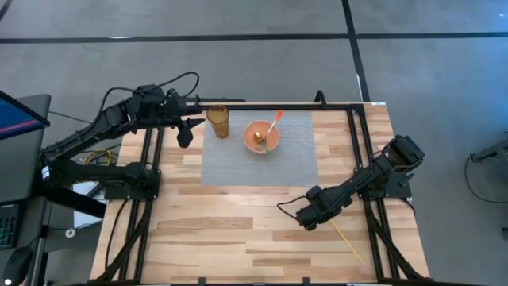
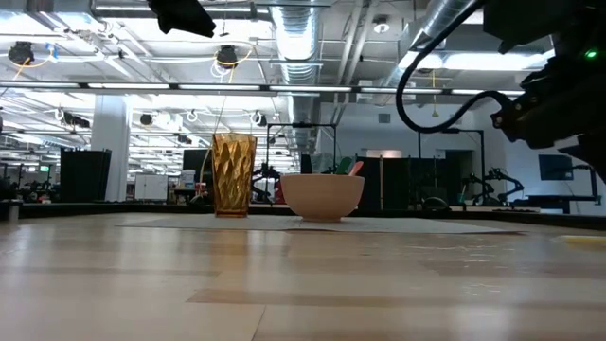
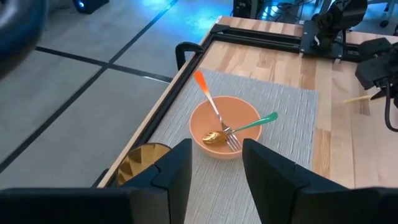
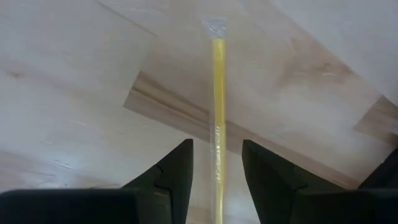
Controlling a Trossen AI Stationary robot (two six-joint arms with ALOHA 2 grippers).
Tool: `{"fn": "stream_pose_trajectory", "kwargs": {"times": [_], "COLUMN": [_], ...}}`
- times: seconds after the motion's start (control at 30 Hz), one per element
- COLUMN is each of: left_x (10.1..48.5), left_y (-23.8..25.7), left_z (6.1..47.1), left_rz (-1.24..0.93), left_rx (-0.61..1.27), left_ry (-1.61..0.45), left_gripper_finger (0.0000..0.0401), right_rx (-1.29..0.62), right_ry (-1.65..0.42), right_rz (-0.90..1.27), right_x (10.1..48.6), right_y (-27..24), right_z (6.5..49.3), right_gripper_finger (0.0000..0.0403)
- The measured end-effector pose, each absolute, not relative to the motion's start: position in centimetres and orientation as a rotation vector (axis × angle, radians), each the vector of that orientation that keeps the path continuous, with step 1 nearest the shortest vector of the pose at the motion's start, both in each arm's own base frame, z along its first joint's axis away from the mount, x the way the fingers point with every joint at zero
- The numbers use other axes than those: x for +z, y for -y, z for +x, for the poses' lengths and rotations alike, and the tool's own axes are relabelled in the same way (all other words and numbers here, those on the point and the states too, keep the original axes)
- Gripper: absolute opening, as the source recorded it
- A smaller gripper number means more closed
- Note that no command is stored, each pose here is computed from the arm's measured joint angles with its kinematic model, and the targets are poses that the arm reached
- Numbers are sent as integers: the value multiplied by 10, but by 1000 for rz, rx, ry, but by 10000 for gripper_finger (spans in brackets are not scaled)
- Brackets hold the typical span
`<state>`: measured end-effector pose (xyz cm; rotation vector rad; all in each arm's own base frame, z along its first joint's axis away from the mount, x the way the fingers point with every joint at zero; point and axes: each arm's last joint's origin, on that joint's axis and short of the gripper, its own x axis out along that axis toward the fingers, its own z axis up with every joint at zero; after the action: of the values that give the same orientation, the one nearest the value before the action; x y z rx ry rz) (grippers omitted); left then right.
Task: Pick & Place Utensil
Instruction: Put the yellow straw into the orange glass cup
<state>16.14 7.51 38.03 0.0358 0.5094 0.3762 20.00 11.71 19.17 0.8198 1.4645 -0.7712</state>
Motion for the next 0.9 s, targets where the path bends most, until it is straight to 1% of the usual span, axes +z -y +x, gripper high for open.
{"fn": "stream_pose_trajectory", "kwargs": {"times": [0.9], "left_x": [382], "left_y": [-76], "left_z": [162], "left_rz": [41], "left_rx": [379], "left_ry": [-488], "left_gripper_finger": [145], "right_rx": [-735], "right_ry": [-1469], "right_rz": [784], "right_x": [192], "right_y": [-126], "right_z": [195], "right_gripper_finger": [131]}}
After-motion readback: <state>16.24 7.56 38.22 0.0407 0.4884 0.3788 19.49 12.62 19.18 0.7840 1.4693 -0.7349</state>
